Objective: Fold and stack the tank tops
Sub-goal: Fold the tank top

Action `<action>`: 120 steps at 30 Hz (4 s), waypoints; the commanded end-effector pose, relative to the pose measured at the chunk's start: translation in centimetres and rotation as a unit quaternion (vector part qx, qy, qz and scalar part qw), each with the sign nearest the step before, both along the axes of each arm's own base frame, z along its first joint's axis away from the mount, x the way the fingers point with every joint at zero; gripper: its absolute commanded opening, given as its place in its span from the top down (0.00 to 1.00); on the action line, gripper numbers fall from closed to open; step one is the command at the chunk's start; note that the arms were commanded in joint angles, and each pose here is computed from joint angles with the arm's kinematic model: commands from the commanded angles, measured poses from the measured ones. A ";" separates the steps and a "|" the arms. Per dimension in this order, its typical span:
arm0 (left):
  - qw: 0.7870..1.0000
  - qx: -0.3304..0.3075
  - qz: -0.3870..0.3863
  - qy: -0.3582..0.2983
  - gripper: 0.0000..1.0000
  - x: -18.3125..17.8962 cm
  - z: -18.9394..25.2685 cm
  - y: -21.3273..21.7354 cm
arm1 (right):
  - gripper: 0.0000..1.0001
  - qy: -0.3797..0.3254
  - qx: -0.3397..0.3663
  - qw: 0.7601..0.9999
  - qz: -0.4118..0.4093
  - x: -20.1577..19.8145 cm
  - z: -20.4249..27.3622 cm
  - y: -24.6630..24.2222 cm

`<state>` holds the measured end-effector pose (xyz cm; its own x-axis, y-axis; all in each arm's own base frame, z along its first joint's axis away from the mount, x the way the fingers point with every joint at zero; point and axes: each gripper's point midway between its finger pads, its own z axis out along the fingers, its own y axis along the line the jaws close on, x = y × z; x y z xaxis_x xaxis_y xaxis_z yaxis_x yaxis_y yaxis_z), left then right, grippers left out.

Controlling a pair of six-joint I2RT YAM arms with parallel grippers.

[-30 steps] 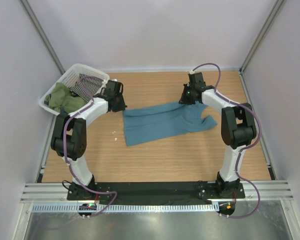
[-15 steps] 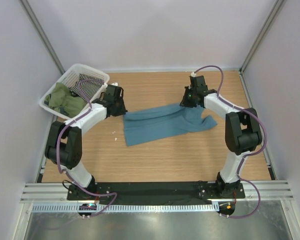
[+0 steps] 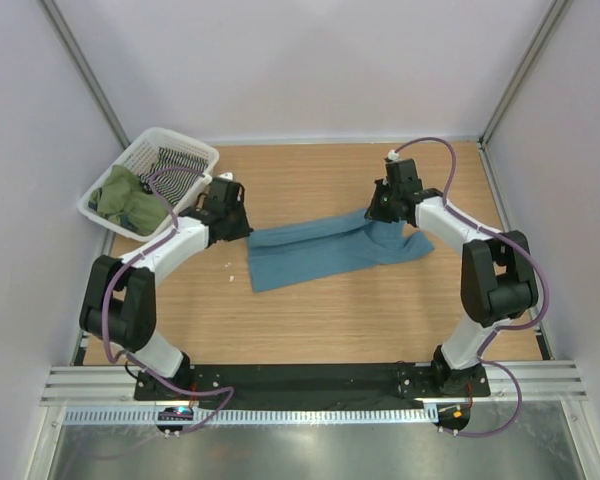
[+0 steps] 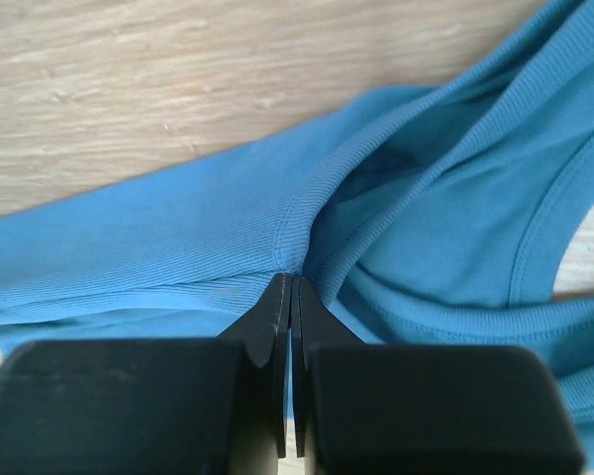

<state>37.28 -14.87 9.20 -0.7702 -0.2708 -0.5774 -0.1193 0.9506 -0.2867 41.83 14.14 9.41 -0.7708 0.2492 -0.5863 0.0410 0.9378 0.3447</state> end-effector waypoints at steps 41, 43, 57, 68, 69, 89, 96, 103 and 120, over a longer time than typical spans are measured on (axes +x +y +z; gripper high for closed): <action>1.000 0.019 0.000 -0.024 1.00 -6.5 0.8 0.1 | 0.97 -0.019 -0.017 0.999 -0.026 -5.9 -0.9 -0.6; 0.999 0.022 0.005 -0.023 1.00 -7.0 0.5 0.4 | 0.96 -0.017 -0.015 0.999 -0.029 -6.2 -1.2 -0.5; 0.999 0.020 0.009 0.041 0.98 -9.7 -4.9 0.1 | 0.86 0.005 -0.043 0.997 -0.060 -7.5 -3.9 -1.9; 0.999 0.039 0.027 0.008 0.81 -9.0 -2.6 0.9 | 0.52 -0.023 -0.063 0.995 -0.077 -7.5 -1.0 -3.0; 0.999 0.044 0.029 0.004 0.80 -8.8 -2.2 1.0 | 0.52 -0.032 -0.069 0.994 -0.084 -6.8 -0.1 -3.2; 0.998 0.055 0.010 -0.012 0.76 -4.2 -0.8 -1.3 | 0.50 -0.017 -0.113 0.953 -0.282 5.5 -0.3 -11.1; 0.998 0.055 0.003 -0.013 0.76 -4.0 -0.9 -1.5 | 0.60 0.003 -0.145 0.931 -0.334 2.4 -1.7 -14.4; 0.999 0.051 -0.001 -0.007 0.77 -4.1 -1.3 -1.8 | 0.85 0.005 -0.129 0.927 -0.352 -1.4 -3.0 -15.1; 0.998 0.068 0.003 -0.001 0.78 -4.3 -1.4 -0.9 | 0.97 -0.017 -0.035 0.928 -0.371 1.0 -2.6 -17.5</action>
